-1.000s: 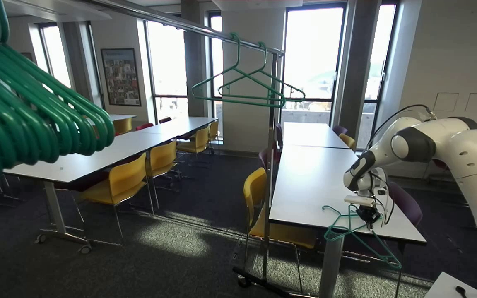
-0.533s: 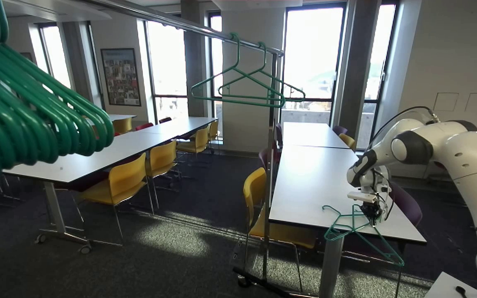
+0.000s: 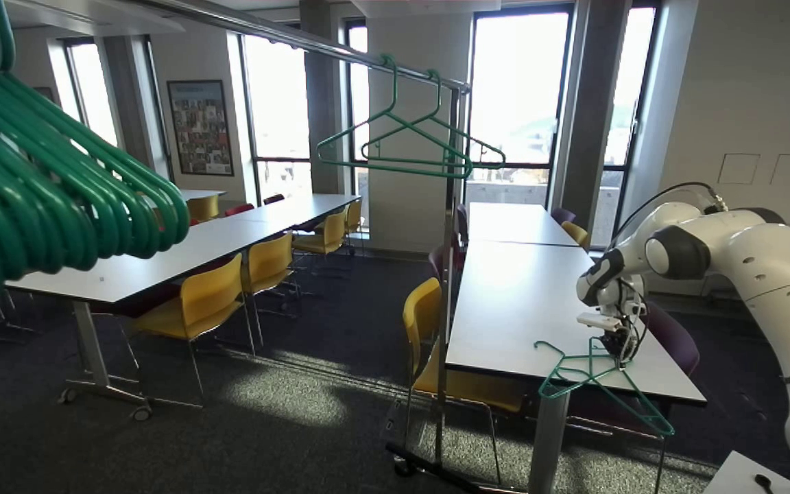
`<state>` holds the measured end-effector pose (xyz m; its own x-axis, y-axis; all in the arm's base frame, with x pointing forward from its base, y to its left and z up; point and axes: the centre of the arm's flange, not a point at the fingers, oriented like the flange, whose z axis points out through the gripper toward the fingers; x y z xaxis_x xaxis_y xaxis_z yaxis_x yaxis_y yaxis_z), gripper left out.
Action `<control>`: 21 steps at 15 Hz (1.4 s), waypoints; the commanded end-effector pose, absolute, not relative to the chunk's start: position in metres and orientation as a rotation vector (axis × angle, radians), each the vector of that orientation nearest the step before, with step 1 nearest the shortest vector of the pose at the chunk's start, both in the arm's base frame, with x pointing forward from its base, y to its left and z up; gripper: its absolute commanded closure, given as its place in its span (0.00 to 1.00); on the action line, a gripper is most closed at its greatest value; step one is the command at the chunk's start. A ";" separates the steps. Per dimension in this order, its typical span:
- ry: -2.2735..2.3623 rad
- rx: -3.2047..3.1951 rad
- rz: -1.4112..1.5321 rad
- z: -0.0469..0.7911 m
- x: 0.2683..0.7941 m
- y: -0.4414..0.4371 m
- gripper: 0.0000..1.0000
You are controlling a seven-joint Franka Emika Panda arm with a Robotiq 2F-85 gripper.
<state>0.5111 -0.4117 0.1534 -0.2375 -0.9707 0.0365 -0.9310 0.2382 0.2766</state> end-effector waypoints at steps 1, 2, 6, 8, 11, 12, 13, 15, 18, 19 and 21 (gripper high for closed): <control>-2.386 1.695 -0.308 0.154 0.517 -0.444 1.00; -2.400 1.673 -0.309 0.153 0.515 -0.449 1.00; -2.452 1.586 -0.342 0.149 0.509 -0.471 1.00; -2.474 1.554 -0.359 0.147 0.507 -0.478 1.00; -2.524 1.495 -0.375 0.149 0.502 -0.493 1.00; -2.541 1.473 -0.376 0.151 0.500 -0.499 1.00; -2.557 1.456 -0.376 0.153 0.498 -0.505 1.00; -2.584 1.428 -0.358 0.156 0.494 -0.513 1.00; -2.605 1.418 -0.345 0.155 0.491 -0.518 1.00; -2.599 1.432 -0.339 0.154 0.492 -0.514 0.74; -2.574 1.474 -0.327 0.153 0.495 -0.501 0.65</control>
<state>0.4859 -0.5103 0.1524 -0.5105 -0.8588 0.0424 -0.8213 0.5016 0.2719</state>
